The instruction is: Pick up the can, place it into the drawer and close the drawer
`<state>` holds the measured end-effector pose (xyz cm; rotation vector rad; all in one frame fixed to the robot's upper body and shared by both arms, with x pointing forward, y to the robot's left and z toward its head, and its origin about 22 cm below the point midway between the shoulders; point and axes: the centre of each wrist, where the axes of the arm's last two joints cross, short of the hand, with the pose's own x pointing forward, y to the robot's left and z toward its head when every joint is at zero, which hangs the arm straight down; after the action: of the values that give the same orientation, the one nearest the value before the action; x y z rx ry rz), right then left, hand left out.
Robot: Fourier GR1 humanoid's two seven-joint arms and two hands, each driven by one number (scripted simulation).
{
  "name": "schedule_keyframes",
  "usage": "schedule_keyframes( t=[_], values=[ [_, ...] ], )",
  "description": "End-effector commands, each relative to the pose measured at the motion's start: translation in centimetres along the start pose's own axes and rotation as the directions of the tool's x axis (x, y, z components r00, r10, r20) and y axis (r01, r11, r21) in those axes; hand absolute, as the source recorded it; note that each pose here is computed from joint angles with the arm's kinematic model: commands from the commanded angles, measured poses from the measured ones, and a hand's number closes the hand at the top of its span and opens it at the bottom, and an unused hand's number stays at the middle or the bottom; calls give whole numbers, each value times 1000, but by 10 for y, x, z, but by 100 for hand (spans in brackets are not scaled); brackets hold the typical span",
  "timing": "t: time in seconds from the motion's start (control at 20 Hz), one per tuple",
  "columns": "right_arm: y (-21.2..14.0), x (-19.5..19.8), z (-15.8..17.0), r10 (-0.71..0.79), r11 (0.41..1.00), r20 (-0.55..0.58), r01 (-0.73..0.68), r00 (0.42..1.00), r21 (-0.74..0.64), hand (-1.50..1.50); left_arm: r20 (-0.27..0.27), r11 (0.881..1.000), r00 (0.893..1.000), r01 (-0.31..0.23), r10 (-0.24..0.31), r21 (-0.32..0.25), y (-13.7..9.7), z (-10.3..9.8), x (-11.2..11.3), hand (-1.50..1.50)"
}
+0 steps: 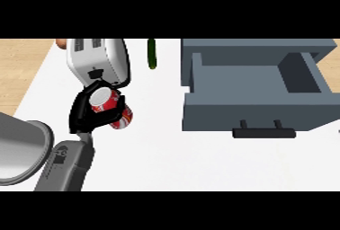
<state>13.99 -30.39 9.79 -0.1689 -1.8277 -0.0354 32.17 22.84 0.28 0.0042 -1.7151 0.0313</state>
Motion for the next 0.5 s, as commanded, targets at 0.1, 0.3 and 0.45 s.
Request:
schedule_keyframes(
  t=[0.1,0.3,0.45],
  values=[
    [4,2,5,-1,1000,18,1,1000,-14,-150,56,998,998,12,-8,-63,-59,-15,60,150],
    [6,1,-7,-6,1000,-2,6,1000,-13,-150,58,995,998,20,-15,-102,-81,-28,88,150],
    [-7,5,-2,4,1000,-11,-4,1000,-5,-150,47,992,998,36,-30,-117,-107,-28,116,150]
  ],
)
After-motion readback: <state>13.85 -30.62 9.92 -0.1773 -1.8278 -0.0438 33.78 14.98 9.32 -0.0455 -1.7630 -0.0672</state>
